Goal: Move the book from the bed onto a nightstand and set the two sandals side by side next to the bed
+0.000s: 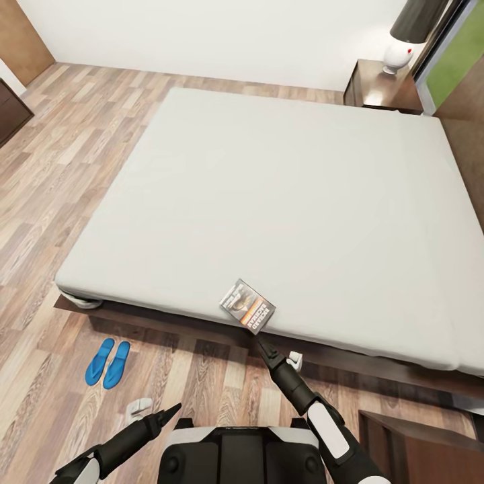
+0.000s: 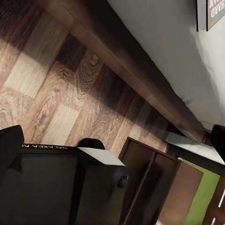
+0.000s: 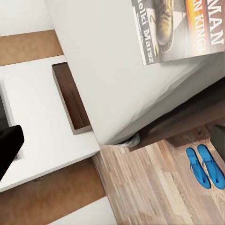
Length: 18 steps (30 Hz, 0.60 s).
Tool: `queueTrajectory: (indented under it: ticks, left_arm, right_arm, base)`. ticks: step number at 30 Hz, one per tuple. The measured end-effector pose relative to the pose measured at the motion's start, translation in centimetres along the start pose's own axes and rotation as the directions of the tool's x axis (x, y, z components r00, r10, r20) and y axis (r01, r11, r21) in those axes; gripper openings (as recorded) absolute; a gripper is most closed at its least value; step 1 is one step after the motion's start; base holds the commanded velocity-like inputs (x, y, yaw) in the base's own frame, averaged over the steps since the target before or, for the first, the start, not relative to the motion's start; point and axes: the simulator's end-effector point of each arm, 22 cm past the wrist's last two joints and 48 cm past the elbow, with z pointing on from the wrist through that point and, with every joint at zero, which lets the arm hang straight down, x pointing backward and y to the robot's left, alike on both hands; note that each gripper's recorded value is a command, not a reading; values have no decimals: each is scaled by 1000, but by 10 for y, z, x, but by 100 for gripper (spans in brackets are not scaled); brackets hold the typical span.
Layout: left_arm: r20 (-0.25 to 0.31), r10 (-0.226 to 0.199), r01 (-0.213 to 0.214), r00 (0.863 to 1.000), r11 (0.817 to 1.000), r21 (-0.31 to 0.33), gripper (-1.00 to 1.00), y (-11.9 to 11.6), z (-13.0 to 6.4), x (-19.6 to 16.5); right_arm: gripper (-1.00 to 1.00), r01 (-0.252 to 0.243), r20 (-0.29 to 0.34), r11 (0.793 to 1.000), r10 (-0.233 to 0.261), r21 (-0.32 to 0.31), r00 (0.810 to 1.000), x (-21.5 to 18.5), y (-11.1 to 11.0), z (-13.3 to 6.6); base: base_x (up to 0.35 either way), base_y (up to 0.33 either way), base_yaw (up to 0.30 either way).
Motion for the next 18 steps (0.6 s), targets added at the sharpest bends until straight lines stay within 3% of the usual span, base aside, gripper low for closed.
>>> queueTrajectory:
  ticks: [18]
  left_arm:
    - [1,0,0,1000,1000,0,100,7,13,-6]
  right_arm:
    - [100,0,-1,1000,0,0,1000,-5,-10,11]
  base:
    - [0,0,0]
